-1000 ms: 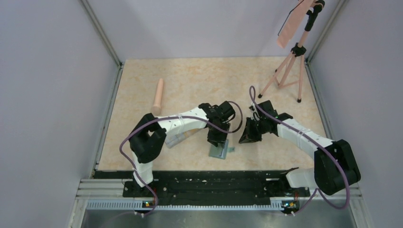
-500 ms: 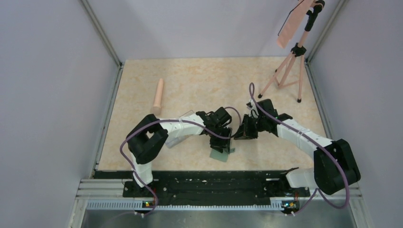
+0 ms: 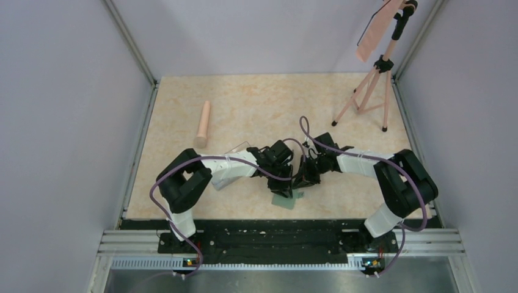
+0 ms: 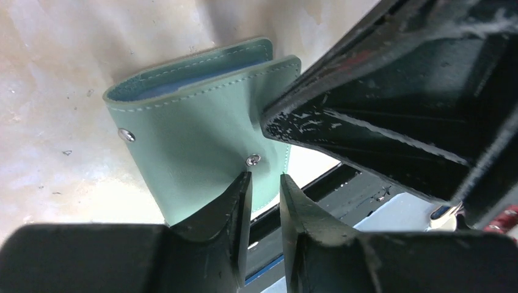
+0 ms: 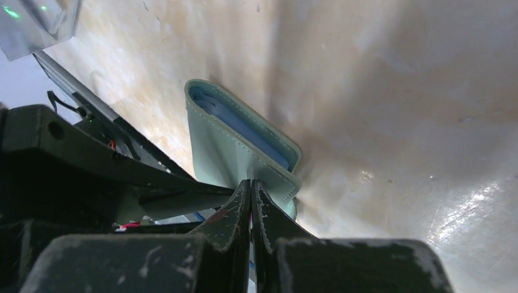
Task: Put the credit cards into the card holder
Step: Close the card holder at the center of the board.
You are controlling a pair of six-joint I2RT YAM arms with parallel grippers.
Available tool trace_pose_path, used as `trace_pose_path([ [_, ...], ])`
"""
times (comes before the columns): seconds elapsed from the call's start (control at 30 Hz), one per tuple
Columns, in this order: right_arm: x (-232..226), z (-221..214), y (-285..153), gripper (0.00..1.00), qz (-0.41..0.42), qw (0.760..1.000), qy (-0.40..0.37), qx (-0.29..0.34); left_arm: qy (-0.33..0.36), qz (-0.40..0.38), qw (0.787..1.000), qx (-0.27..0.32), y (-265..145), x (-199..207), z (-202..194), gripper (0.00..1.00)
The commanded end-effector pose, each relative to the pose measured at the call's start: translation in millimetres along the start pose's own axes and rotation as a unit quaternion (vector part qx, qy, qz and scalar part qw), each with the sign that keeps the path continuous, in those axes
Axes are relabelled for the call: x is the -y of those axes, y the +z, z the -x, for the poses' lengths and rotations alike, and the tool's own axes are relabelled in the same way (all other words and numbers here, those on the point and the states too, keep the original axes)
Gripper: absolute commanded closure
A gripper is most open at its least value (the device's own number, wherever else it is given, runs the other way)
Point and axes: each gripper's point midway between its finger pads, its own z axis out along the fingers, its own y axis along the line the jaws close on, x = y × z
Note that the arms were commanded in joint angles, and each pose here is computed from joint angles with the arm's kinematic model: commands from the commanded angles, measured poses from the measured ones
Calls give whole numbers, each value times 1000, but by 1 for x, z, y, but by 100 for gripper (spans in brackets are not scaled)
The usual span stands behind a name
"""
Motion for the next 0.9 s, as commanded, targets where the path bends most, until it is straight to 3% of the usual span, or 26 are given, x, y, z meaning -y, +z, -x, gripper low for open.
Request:
trace_pose_path([
  [0.0, 12, 17, 4, 100, -44, 998, -25, 26, 6, 8, 999, 35, -15, 3, 13, 67],
  [0.17, 15, 22, 12, 100, -46, 998, -23, 24, 10, 17, 999, 43, -23, 5, 17, 63],
  [0.37, 10, 31, 16, 100, -41, 998, -29, 21, 23, -63, 996, 56, -28, 44, 26, 48],
  [0.63, 13, 27, 17, 100, -45, 999, -26, 13, 51, -92, 993, 51, -22, 77, 30, 47],
  [0.87, 15, 25, 18, 100, -48, 999, -24, 8, 66, -38, 997, 34, 0, 78, 23, 48],
])
